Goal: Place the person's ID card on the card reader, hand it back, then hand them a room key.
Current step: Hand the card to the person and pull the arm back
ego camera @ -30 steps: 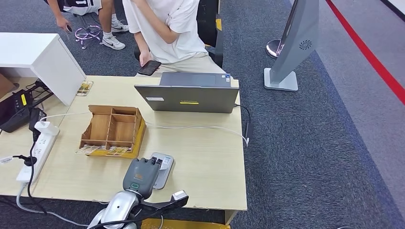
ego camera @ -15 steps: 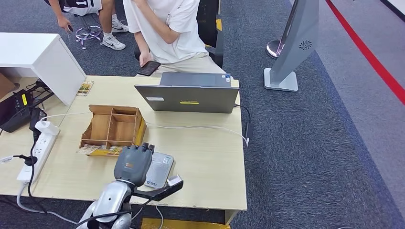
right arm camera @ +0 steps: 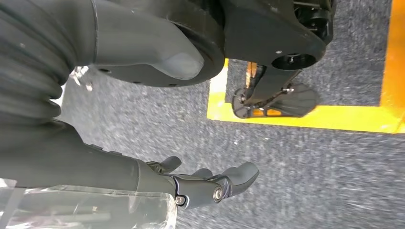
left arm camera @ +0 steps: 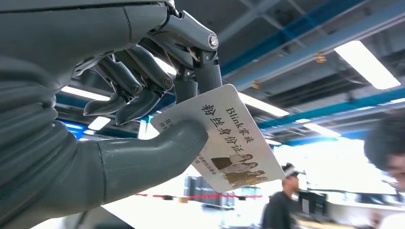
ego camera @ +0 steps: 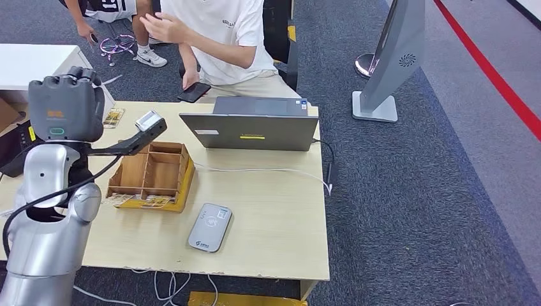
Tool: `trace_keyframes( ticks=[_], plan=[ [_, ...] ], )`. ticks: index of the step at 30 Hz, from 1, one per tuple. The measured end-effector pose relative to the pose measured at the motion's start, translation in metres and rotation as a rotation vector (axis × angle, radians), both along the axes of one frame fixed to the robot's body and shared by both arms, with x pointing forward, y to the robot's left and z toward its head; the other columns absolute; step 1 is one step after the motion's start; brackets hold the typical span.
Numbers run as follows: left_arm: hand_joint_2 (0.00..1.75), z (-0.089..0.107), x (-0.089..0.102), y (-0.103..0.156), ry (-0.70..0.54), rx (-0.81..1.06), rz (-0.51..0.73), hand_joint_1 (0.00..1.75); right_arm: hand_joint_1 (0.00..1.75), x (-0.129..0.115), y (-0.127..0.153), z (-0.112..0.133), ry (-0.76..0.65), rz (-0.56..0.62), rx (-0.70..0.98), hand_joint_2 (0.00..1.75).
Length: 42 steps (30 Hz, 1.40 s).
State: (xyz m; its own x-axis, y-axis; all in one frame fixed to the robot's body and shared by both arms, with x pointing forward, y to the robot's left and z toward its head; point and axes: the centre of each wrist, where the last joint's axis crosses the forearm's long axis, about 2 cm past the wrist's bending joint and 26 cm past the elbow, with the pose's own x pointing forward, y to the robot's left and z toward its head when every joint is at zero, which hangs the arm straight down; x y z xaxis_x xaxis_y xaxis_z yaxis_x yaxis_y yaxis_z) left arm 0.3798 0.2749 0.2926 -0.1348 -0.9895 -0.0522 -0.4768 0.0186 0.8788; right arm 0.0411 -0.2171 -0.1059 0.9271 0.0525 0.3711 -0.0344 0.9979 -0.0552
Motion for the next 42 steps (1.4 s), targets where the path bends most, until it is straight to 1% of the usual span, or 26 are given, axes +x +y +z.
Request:
trace_keyframes(
  ticks=[2, 4, 11, 16, 20, 29, 33, 37, 42],
  plan=[
    [1.75, 0.003, 0.005, 0.011, -0.015, 0.006, 0.025, 1.75, 0.0, -0.006, -0.007, -0.001, -0.008, 0.008, -0.012, 1.75],
    [1.75, 0.002, 0.007, 0.017, -0.022, 0.008, 0.036, 1.75, 0.0, -0.011, -0.012, -0.003, -0.002, 0.012, -0.022, 1.75],
    [1.75, -0.007, 0.01, 0.019, 0.006, 0.02, 0.049, 1.75, 0.0, -0.015, -0.015, -0.003, 0.023, 0.028, -0.03, 1.75],
    [1.75, -0.022, 0.009, 0.021, 0.039, 0.025, 0.051, 1.75, 0.0, -0.016, -0.016, -0.004, 0.028, 0.045, -0.034, 1.75],
    [1.75, -0.031, 0.008, 0.022, 0.061, 0.026, 0.048, 0.0, 0.0, -0.016, -0.016, -0.004, 0.031, 0.049, -0.034, 1.75],
    [1.75, -0.046, 0.003, 0.023, 0.098, 0.012, 0.03, 0.0, 0.0, -0.016, -0.016, -0.004, 0.035, 0.065, -0.037, 1.75],
    [1.75, -0.054, -0.006, 0.018, 0.118, -0.024, -0.011, 0.0, 0.0, -0.017, -0.016, -0.004, 0.039, 0.064, -0.037, 1.75],
    [1.75, -0.062, -0.029, 0.008, 0.123, -0.061, -0.078, 0.0, 0.0, -0.018, -0.016, -0.004, 0.042, 0.056, -0.036, 1.75],
    [1.75, -0.081, -0.069, -0.006, 0.141, -0.062, -0.14, 0.0, 0.0, -0.021, -0.017, -0.004, 0.057, 0.036, -0.035, 1.75]
  ],
)
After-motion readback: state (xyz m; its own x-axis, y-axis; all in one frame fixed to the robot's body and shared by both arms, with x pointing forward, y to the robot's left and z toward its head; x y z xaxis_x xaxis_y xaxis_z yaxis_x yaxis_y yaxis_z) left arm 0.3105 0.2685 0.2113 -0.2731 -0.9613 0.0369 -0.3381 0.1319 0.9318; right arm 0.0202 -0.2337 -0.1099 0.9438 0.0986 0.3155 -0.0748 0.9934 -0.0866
